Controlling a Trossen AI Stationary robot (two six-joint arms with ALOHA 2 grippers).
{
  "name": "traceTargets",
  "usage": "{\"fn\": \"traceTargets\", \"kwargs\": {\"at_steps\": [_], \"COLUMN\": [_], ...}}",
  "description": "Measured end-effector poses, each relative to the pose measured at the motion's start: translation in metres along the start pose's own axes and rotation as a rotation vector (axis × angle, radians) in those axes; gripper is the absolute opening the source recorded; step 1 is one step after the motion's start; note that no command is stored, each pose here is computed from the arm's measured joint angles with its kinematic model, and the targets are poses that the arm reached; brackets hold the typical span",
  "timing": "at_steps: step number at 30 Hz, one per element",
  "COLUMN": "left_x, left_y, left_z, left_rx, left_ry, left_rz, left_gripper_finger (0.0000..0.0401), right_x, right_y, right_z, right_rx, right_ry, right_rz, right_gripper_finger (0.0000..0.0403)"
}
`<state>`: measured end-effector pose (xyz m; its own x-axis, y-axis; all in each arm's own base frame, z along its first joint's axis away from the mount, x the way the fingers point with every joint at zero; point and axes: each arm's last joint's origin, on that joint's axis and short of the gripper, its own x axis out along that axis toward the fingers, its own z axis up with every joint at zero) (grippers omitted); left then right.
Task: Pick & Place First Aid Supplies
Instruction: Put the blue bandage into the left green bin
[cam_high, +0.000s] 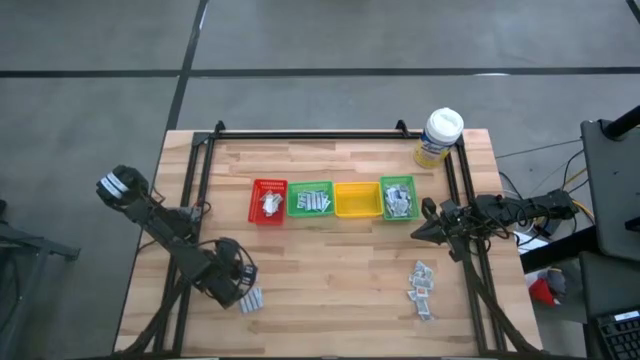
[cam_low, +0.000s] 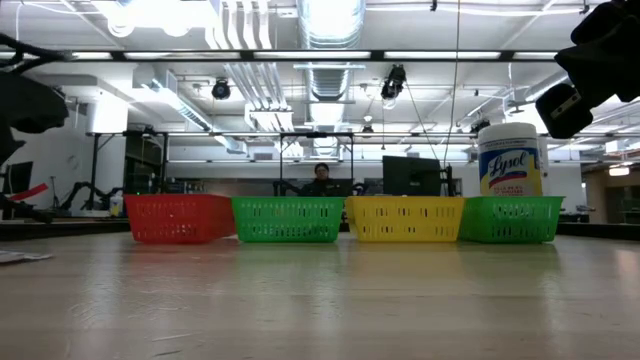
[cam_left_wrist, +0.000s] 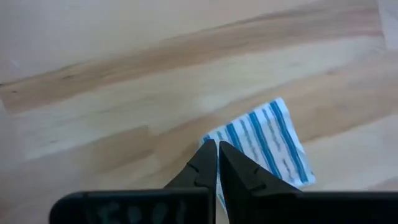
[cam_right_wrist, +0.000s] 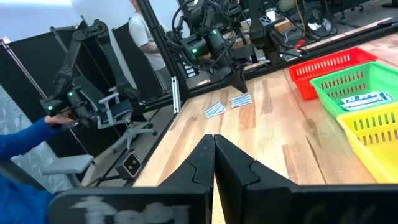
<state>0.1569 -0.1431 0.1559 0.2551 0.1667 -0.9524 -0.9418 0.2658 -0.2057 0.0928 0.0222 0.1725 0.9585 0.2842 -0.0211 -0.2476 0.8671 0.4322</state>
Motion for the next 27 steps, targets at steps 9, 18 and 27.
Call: {"fn": "traceTargets", "kwargs": {"at_steps": [9,18,27], "left_x": [-0.0041,-0.0035,0.003], "left_y": [-0.0042,-0.0026,0.0032], "left_z": [-0.0015,-0.001,-0.0001], "left_rx": [0.034,0.052,0.016], "left_ry": [0.024,0.023,0.016], "left_rz": [-0.012,0.002,0.015], "left_gripper_finger": [0.0019,0.009,0.0152], "right_x": [0.0,0.0,0.0], "right_y": [0.0,0.0001,0.0], "right_z": [0.0,0.0001,0.0], "right_rx": [0.0,0.0,0.0], "right_ry": [0.0,0.0,0.0], "right_rz": [0.0,0.001,0.001], "right_gripper_finger": [0.0008,0.0008,0.0008]}}
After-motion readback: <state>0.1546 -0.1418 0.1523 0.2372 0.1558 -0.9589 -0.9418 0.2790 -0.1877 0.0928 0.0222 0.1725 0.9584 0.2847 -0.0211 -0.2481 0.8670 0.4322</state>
